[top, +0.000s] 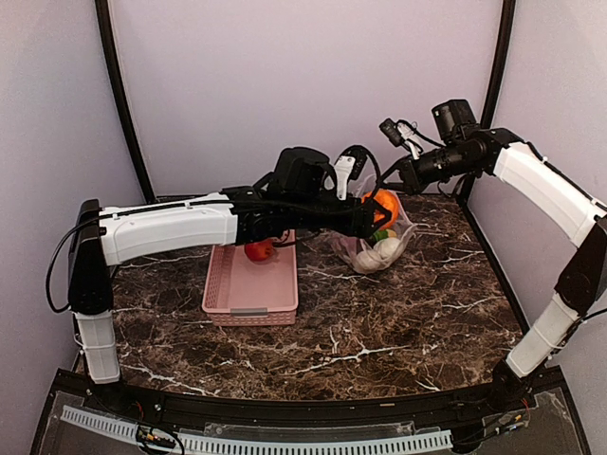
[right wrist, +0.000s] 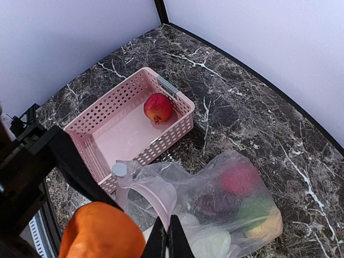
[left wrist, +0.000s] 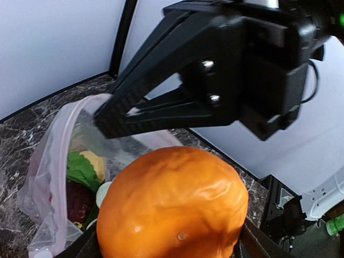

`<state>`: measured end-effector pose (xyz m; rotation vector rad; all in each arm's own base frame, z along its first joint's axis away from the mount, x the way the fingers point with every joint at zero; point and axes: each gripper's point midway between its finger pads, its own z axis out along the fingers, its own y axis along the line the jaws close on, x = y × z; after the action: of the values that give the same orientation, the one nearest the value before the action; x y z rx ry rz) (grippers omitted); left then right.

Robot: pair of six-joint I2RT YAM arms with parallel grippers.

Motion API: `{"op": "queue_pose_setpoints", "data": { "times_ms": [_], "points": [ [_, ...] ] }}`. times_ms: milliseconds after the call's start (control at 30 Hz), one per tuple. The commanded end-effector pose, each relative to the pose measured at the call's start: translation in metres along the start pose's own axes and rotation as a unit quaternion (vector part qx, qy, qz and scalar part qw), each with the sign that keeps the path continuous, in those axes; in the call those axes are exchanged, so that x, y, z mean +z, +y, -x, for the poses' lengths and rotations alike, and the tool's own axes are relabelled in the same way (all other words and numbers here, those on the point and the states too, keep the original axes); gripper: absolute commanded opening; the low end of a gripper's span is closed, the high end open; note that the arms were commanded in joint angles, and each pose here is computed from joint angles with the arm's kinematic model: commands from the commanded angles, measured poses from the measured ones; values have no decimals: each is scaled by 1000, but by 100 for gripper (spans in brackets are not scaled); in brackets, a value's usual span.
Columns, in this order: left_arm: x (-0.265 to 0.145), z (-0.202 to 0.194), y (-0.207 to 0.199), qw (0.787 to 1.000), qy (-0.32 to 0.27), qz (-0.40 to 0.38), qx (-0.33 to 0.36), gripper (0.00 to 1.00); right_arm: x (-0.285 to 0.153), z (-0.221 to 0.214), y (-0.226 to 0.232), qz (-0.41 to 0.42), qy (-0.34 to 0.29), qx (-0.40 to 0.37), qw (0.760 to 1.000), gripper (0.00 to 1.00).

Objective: Place the food in the zip-top bag and seal the zipper
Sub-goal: Place the fake fruit in the zipper food storage bag.

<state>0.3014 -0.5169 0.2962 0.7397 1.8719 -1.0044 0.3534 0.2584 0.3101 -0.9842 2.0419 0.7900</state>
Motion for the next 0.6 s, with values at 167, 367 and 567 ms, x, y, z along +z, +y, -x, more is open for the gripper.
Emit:
{"op": "queue_pose_setpoints", "data": {
  "times_ms": [167, 367, 567],
  "points": [
    [5, -16, 45, 991, 13, 123, -59, 56, -12, 16, 16, 14, -29, -11, 999, 0],
    [15, -19, 56, 984, 27, 158, -73, 59, -4, 11, 29, 39, -19, -10, 999, 0],
    [23, -20, 66, 977, 41, 191, -85, 76, -9, 22, 32, 39, -29, -10, 999, 0]
  ]
}}
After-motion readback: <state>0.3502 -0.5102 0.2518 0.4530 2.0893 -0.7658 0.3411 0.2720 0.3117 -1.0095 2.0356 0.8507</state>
